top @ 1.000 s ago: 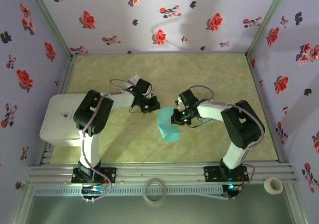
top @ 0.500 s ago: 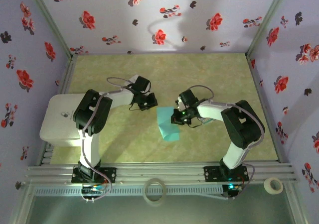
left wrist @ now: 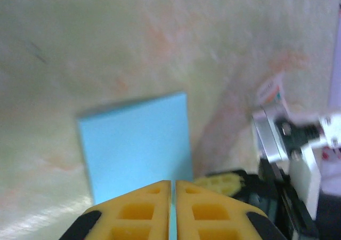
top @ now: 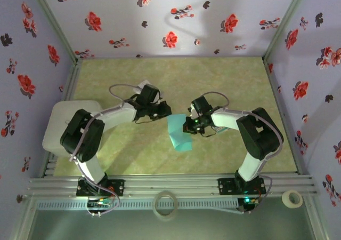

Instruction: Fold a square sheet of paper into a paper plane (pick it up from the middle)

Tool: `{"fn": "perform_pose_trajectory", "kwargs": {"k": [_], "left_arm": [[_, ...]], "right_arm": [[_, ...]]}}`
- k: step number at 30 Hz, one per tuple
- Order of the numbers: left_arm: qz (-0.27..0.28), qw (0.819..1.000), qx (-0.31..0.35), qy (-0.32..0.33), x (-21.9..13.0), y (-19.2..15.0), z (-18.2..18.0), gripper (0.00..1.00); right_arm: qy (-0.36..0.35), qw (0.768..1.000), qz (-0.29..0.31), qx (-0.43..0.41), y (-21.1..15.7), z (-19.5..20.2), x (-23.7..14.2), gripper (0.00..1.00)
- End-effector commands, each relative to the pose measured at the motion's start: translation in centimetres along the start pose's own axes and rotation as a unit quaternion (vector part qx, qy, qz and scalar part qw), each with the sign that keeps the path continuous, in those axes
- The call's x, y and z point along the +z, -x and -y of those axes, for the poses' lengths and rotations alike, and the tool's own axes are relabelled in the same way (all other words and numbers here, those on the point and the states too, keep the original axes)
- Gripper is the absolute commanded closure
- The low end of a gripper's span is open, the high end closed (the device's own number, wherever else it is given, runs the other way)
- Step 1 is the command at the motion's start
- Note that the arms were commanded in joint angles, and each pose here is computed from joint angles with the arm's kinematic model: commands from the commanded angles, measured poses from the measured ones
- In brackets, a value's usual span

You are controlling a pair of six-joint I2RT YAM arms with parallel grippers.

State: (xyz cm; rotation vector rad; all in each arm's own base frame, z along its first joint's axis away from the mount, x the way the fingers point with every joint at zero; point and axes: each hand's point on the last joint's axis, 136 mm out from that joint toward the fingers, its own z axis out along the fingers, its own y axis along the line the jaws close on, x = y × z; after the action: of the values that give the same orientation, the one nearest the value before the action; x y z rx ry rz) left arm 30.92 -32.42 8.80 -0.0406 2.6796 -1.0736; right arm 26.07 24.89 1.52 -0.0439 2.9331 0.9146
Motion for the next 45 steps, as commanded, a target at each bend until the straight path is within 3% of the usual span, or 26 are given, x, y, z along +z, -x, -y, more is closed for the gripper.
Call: {"fn": "perform_pose_trajectory", "kwargs": {"k": [1, 18, 30, 41, 45], "left_arm": [[-0.045, 0.998, -0.011, -0.046, 1.1, -3.1, 1.4, 0.92], [-0.107, 0.994, -0.019, -0.008, 3.9, -7.7, -2.6, 0.93], [-0.142, 0.986, 0.003, 0.081, 2.8, -11.5, -8.8, 0.93], [-0.094, 0.995, 0.004, 0.019, 0.7, -8.4, -2.4, 0.92], [-0.086, 0.996, -0.010, 0.009, 1.0, -8.1, -1.7, 0.91]], "right_arm": [[-0.076, 0.996, -0.029, 0.040, -2.5, 4.3, 0.5, 1.00], [-0.077, 0.996, -0.026, 0.041, -2.5, 4.2, 0.3, 1.00], [-0.078, 0.996, -0.026, 0.043, -2.5, 4.3, 0.4, 1.00], [-0.080, 0.995, -0.027, 0.043, -2.6, 4.4, 0.3, 1.00], [-0.081, 0.995, -0.025, 0.044, -2.6, 4.4, 0.3, 1.00]]}}
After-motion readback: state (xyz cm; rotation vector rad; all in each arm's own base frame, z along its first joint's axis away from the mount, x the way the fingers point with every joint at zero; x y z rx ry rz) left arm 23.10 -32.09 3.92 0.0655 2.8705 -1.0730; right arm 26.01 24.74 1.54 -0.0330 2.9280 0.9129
